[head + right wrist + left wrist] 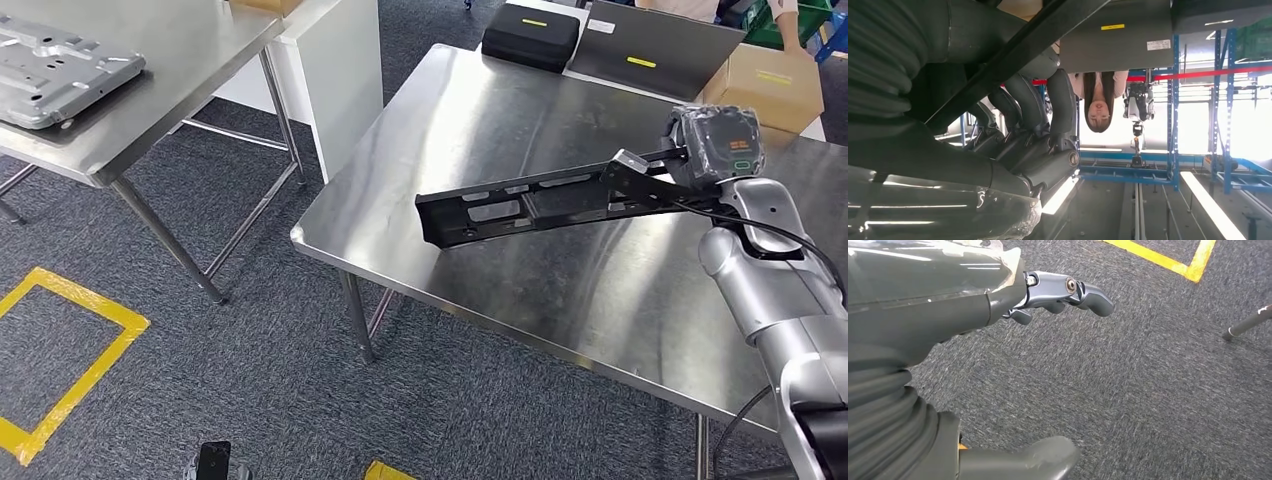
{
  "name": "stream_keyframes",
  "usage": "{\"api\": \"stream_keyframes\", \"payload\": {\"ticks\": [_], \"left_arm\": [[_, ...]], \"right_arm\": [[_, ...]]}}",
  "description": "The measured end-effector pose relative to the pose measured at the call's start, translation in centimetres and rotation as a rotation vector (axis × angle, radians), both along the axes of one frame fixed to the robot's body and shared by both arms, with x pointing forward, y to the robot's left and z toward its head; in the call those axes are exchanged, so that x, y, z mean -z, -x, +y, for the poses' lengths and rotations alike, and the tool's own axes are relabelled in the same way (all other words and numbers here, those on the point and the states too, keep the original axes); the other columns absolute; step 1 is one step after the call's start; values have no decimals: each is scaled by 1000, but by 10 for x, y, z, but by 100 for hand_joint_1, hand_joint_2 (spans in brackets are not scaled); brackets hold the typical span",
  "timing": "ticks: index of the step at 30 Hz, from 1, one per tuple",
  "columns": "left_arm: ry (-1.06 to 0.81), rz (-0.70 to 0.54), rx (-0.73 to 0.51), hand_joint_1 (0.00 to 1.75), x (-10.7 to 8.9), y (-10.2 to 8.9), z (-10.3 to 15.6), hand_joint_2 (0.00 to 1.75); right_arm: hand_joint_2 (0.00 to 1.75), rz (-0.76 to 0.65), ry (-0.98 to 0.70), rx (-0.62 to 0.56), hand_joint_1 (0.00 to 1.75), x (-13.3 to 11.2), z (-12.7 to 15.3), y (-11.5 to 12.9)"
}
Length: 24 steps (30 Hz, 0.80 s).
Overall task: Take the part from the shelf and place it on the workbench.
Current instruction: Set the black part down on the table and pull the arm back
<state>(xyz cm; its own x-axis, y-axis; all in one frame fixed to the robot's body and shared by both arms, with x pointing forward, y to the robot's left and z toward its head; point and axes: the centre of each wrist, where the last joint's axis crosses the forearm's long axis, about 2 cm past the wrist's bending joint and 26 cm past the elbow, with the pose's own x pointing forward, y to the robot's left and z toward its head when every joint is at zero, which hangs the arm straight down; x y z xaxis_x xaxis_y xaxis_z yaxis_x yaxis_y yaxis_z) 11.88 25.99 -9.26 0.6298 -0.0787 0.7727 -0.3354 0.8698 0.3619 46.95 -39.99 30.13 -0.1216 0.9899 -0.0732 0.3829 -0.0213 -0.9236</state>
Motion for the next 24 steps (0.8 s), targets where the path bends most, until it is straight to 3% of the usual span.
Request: {"api": "stream_keyframes", "payload": {"ticks": [24], "left_arm": [[-9, -5, -2, 0, 0, -1, 2, 175]], "right_arm": [[175, -10, 1, 3, 152, -5, 2, -2]]}}
